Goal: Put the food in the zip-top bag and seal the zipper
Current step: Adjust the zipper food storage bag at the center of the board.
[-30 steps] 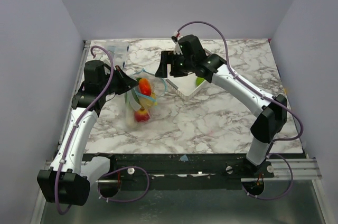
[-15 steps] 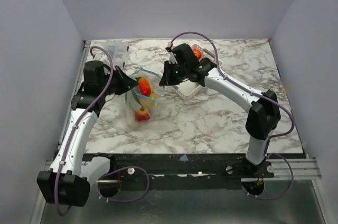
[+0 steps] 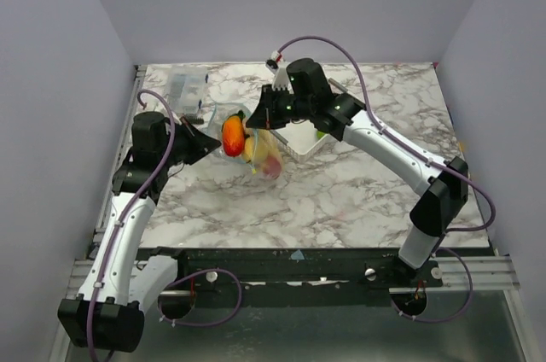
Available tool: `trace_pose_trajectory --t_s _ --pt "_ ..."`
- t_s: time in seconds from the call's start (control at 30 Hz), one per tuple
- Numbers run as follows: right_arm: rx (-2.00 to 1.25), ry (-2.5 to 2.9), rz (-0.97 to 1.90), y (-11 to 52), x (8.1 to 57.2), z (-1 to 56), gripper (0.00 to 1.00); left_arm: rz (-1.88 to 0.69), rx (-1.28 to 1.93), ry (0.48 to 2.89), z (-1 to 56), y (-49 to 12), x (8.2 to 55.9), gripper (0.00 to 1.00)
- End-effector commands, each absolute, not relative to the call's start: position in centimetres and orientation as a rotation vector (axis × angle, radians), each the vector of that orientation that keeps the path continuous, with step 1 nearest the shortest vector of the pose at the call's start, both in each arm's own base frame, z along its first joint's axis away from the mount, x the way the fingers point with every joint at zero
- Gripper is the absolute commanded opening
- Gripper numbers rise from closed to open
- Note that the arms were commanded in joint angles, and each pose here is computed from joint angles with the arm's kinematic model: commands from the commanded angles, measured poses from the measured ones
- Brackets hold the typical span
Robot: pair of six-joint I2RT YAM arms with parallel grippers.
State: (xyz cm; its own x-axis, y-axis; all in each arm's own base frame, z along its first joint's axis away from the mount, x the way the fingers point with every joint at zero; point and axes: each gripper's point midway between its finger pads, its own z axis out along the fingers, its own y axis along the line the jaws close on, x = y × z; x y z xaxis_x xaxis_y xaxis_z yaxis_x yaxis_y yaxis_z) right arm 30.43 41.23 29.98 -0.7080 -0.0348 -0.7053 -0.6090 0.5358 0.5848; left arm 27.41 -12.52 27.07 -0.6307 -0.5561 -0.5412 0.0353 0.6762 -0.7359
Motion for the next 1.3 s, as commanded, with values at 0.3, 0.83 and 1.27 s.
trace_pose_trajectory --t_s 0.3,0.83,1.27 --pt "-0.529 2.086 1.012 40.9 32.5 31.8 0.00 -0.934 -0.399 2.052 29.0 -12.1 27.1 0.00" --pt "-0.488 2.161 1.011 42.1 33.5 26.2 0.00 -0.868 -0.437 2.199 23.8 -11.6 28.4 0.00" --pt "-0.477 2.020 1.229 42.2 30.8 33.6 0.00 -0.892 -0.410 2.051 27.7 -11.4 27.1 0.00"
